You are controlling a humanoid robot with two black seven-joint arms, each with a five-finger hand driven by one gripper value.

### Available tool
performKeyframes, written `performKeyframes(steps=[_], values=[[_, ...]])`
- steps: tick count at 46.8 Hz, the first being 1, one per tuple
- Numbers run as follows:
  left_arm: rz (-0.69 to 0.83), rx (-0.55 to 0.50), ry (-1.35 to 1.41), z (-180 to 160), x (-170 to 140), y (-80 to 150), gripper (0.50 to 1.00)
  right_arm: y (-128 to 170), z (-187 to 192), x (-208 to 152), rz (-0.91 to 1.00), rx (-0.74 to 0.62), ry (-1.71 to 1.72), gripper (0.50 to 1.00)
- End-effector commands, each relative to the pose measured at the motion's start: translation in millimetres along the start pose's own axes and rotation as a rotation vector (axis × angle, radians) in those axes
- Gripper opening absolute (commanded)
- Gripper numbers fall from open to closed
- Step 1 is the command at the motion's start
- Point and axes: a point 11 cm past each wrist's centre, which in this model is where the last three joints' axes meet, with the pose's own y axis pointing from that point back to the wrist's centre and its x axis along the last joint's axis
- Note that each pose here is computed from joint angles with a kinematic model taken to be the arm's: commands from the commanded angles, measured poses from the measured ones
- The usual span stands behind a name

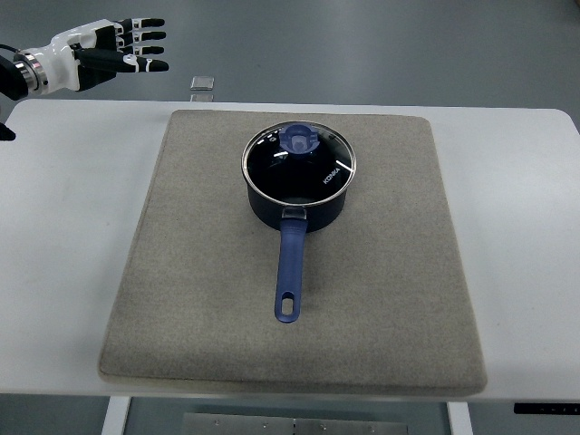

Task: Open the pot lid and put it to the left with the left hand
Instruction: 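Move the left hand forward over the table toward the saucepan, then reach the left hand down to the blue knob of the glass lid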

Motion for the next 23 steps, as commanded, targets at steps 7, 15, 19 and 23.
performKeyframes(steps=[7, 15, 19, 23], values=[[-0.079, -0.030, -0.279, 42.6, -14.5, 3.9, 0.992, 0.0, 0.1, 0.1, 0.001, 0.000, 0.001, 0.915], [-0.134, -0.020, -0.481, 65.9, -32.5, 2.5, 0.990, 0.0, 0.0, -0.1, -0.001, 0.000, -0.001, 0.915], [-0.149, -0.020, -0.560, 76.1, -39.5, 0.5, 0.990, 0.0, 0.1, 0.1, 0.001, 0.000, 0.001, 0.915], [-0.163, -0.007, -0.625, 78.7, -46.0, -2.4, 0.990, 0.0, -0.1, -0.1, -0.001, 0.001, 0.001, 0.915]])
